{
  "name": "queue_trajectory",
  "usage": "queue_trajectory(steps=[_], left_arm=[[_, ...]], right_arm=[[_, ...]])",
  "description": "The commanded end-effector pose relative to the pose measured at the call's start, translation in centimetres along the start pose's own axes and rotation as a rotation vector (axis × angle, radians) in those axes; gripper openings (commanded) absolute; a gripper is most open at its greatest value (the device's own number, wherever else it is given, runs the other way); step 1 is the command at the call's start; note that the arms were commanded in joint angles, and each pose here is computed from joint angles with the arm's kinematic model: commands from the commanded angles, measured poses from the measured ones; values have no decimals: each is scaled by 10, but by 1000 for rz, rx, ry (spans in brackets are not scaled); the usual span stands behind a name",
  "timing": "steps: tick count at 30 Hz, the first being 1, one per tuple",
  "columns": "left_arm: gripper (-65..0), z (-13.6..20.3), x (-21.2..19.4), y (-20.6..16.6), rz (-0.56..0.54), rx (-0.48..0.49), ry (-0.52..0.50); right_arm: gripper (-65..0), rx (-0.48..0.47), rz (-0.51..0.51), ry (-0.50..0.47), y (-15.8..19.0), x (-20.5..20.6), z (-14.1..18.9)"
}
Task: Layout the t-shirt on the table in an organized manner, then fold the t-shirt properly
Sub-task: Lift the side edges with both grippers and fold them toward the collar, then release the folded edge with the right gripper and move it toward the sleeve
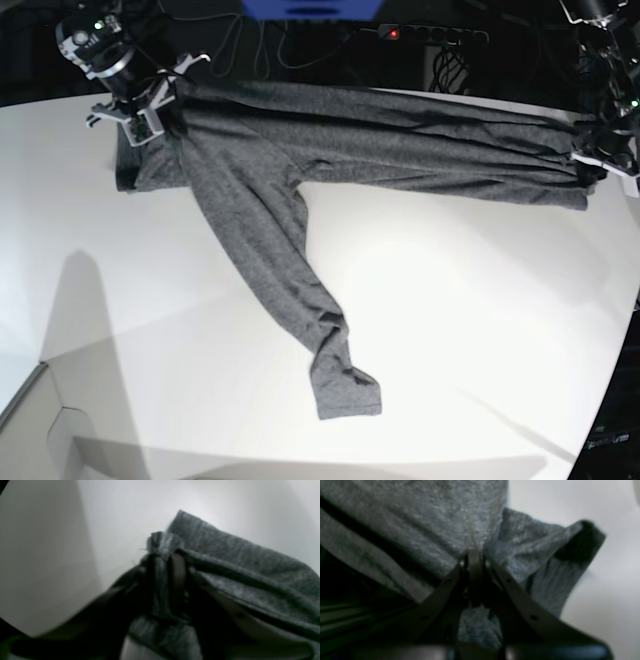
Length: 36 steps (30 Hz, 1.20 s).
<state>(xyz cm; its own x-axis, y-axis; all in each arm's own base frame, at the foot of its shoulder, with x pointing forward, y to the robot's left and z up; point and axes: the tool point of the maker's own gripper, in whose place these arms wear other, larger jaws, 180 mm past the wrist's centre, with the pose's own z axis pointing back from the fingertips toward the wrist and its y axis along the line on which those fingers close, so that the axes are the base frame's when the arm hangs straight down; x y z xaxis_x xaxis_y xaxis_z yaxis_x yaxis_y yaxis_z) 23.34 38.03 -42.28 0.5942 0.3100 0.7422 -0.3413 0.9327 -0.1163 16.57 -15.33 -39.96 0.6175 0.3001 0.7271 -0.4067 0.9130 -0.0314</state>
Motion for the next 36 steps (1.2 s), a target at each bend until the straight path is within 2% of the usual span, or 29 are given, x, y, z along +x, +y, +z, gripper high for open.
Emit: queue_trajectory(steps=[1,4,10,14,21,27,32,36], left_arm=[[-470,2,11,5,-19,9,-20],[-418,2,11,5,-19,9,-20],[-413,3,10,6,-20,9,-19],[-413,2,9,5,-17,8,-18],[-412,2,8,4,-14,7,-17],[-412,2,9,3,-13,5,-19],[-412,2,9,3,-13,5,-19],[-412,2,9,3,-13,5,-19]], right_arm=[[-620,-5,8,-3,-6,-2,2],[-569,7,-14,36,-7,-19,-1],[-495,-8,-4,22,-12,-13,0],[-459,-85,7,-15,-33,2,14],[-435,-183,37,-80,-59,29,29],[-412,-169,45,-124,-49,47,27],[-415,-144,-1,-3,-39,19,18],[-415,-122,-58,40,-33,-2,9]])
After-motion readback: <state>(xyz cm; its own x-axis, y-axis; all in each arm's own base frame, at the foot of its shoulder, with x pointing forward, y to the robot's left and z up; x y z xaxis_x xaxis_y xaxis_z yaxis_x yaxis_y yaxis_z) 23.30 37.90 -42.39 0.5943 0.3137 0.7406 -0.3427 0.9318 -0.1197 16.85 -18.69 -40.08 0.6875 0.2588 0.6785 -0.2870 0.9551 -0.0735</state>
